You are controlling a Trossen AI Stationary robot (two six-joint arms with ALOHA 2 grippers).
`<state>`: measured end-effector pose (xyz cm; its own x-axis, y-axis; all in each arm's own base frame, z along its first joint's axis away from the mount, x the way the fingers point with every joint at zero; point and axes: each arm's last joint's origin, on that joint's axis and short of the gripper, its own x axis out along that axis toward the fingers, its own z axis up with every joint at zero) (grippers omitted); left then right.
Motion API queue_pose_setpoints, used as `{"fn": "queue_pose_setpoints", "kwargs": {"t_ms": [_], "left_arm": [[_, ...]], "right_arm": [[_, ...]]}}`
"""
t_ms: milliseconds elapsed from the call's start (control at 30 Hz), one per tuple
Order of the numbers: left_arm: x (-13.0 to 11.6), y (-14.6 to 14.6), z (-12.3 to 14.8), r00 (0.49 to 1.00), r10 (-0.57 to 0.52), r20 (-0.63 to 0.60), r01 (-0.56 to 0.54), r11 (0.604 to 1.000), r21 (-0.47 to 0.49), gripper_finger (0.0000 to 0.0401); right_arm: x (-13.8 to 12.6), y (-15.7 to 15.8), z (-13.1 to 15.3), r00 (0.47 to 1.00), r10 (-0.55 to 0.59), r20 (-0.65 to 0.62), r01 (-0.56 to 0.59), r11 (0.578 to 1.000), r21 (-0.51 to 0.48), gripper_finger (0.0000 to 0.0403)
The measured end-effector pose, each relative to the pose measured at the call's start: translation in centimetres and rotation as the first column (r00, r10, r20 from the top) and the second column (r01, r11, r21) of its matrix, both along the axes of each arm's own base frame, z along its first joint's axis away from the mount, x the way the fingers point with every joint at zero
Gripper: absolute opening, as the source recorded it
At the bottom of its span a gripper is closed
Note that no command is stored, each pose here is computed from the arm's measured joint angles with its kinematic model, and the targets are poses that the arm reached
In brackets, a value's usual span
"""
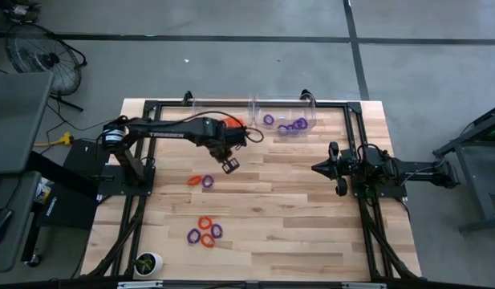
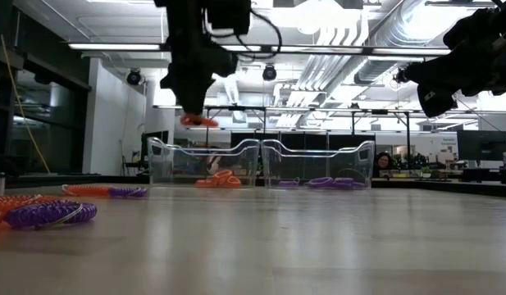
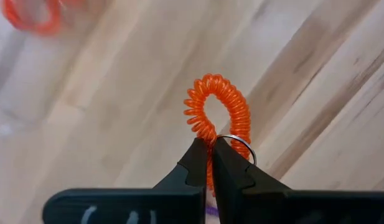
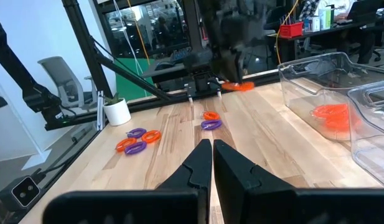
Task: Sort spring keychains
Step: Put the orange spring keychain into the left transparent bin
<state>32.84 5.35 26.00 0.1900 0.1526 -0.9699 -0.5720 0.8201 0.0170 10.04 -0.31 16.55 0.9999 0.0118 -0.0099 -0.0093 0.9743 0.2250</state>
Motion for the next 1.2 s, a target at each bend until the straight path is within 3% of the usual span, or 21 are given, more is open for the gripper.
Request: {"fn": "queue_pose_setpoints", "kwargs": {"t_ms": [400,833,1200], "left_arm": [[0.0,3.4,2.8,0.991,0.115,0.064,-0.123,0.983,0.133,0.0001],[-1.8,9.6,3.5,0.947,0.299,0.116,-0.315,0.934,0.168,0.0001],[-3.3,14.3,3.1,0.91,0.382,0.159,-0.407,0.897,0.174,0.0001]], "right_arm": [[0.0,0.0,0.0,1.0,0.0,0.001,0.0,1.0,0.0,0.0012],[0.0,0.0,0.0,1.0,0.0,0.001,0.0,1.0,0.0,0.0012],[0.0,0.0,0.0,1.0,0.0,0.001,0.0,1.0,0.0,0.0012]]}}
